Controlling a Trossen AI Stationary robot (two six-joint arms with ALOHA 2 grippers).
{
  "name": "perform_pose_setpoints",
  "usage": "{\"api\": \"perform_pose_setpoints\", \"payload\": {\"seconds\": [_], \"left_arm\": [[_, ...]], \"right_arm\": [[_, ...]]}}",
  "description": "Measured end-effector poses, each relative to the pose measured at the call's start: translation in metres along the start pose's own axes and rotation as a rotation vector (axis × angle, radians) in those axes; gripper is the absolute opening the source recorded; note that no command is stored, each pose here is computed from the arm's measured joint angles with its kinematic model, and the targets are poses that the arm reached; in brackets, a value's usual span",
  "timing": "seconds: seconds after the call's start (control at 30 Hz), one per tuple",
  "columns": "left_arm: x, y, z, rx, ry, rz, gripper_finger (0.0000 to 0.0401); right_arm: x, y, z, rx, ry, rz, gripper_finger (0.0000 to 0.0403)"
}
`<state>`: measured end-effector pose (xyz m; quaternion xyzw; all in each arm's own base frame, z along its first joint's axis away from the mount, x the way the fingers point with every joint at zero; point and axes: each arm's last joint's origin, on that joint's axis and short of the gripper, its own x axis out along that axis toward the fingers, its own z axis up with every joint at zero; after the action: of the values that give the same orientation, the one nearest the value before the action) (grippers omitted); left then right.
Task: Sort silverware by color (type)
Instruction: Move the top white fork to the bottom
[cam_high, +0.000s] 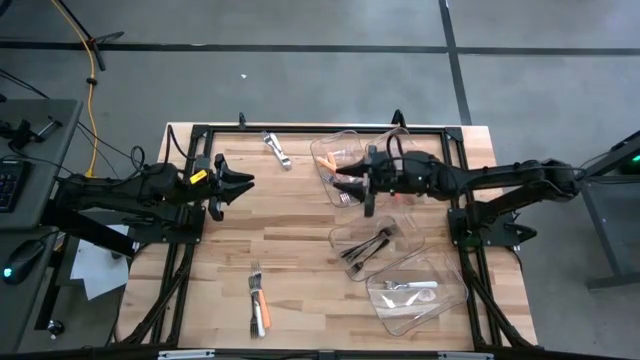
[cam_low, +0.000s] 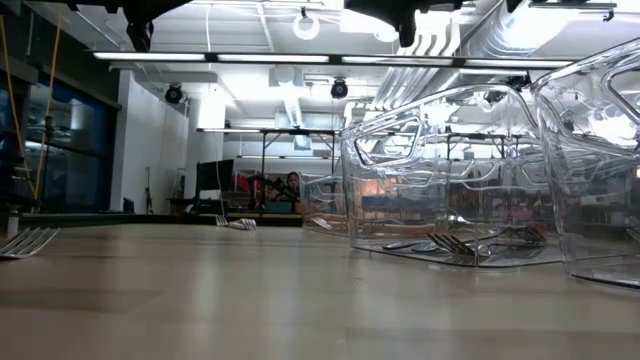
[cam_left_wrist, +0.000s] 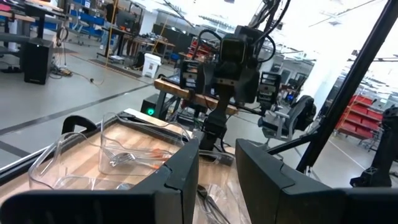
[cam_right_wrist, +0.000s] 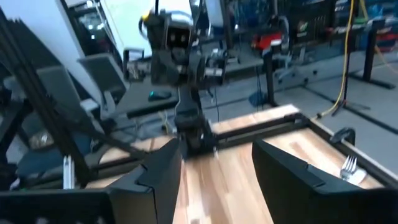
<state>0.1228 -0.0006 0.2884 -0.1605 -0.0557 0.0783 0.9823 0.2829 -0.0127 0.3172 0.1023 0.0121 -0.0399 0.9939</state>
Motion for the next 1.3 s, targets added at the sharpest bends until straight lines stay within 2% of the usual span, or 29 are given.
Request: {"api": "perform_pose_setpoints", "payload": {"seconds": [0.23, 1.3], "left_arm": [[0.0, 0.0, 0.0, 0.0, 0.0, 0.0, 0.0095], [0.0, -0.0002, 0.0006, -0.001, -0.006, -0.002, 0.0095]], "right_arm": [[-0.0001, -0.0018, 0.0076, 0.03, -0.073, 0.005, 0.0183], [0.0001, -0.0021, 0.0061, -0.001, -0.059, 0.002, 0.0183]]}}
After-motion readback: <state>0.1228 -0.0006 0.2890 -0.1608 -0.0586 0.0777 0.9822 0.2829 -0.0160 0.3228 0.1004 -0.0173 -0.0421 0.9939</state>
